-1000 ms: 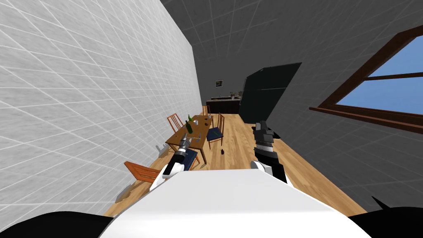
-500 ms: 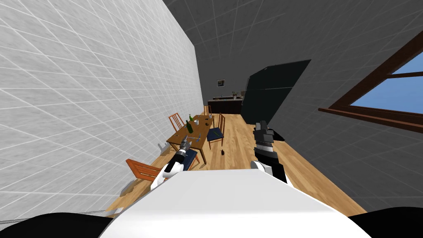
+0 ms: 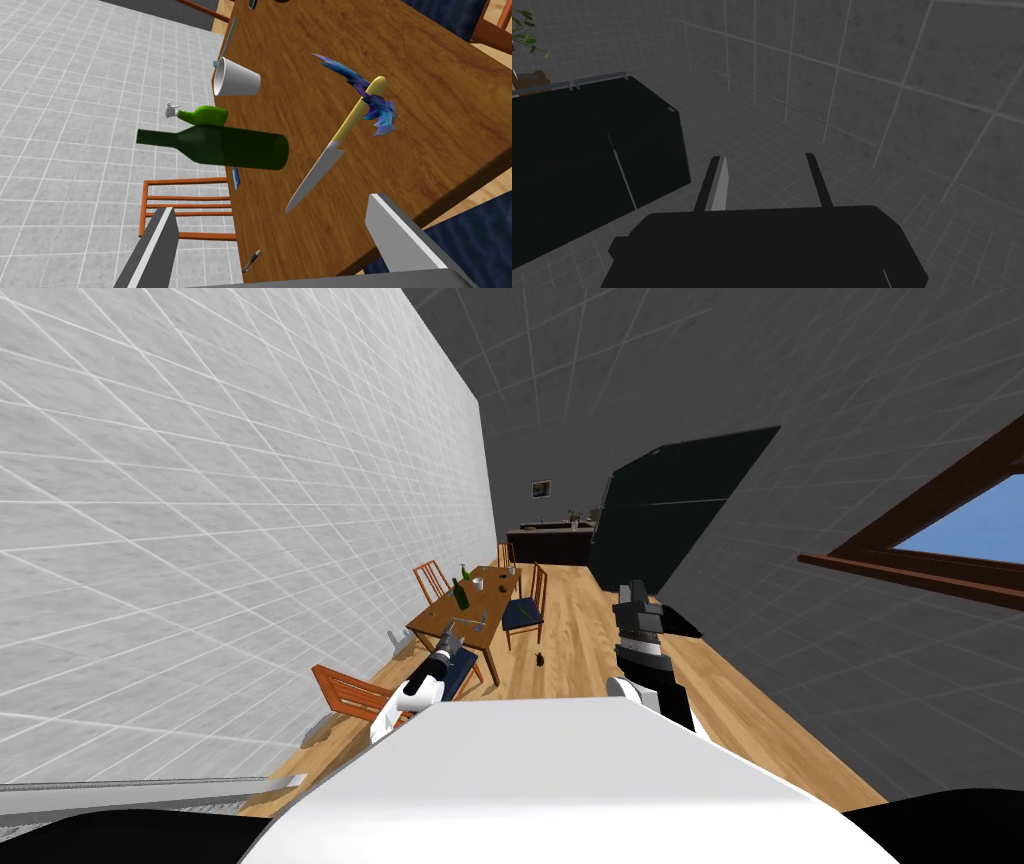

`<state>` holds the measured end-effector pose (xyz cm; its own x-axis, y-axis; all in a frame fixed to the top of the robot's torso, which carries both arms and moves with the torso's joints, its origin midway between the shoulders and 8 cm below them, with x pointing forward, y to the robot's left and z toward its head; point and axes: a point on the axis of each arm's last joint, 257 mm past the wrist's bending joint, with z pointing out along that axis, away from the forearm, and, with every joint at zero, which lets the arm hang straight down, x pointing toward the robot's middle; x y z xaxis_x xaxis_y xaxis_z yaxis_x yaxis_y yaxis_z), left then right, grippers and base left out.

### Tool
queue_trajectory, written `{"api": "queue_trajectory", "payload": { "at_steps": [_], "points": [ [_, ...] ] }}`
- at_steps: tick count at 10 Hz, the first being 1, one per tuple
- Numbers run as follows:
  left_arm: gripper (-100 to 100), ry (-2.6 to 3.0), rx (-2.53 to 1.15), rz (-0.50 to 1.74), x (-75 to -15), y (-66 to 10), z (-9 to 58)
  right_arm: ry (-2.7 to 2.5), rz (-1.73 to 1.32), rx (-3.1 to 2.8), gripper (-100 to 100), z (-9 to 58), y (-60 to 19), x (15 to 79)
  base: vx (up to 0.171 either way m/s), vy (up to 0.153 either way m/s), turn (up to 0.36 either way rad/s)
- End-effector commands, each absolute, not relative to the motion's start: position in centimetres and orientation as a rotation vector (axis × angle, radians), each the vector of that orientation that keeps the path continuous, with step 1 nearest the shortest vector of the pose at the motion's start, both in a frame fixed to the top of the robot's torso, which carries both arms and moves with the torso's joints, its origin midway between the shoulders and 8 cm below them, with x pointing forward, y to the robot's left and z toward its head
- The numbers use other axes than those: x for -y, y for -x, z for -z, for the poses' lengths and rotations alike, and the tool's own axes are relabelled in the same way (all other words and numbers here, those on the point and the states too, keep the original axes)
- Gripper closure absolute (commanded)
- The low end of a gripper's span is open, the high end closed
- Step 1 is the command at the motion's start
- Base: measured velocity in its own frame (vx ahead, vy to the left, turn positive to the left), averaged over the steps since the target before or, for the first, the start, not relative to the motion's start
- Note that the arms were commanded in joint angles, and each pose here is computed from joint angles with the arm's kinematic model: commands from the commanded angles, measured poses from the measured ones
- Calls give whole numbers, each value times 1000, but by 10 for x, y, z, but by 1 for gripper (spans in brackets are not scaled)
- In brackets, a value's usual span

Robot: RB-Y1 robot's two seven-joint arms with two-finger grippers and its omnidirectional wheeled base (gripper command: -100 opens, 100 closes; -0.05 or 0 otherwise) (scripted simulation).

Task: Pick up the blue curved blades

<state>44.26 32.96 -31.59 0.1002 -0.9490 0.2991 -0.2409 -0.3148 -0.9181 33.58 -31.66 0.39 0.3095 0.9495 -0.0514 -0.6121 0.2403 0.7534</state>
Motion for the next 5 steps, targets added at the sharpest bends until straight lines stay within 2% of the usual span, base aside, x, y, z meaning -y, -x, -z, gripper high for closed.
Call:
{"api": "queue_trajectory", "payload": {
  "at_steps": [1, 5],
  "points": [
    [-100, 1735, -1191, 1224, -338, -438, 330, -705, -1152, -575, 0, -4, -336, 317, 35, -57, 49],
    [-100, 1933, -1177, 1134, -359, -432, 373, -705, -1152, -575, 0, -4, -336, 317, 45, -51, 60]
  ]
}}
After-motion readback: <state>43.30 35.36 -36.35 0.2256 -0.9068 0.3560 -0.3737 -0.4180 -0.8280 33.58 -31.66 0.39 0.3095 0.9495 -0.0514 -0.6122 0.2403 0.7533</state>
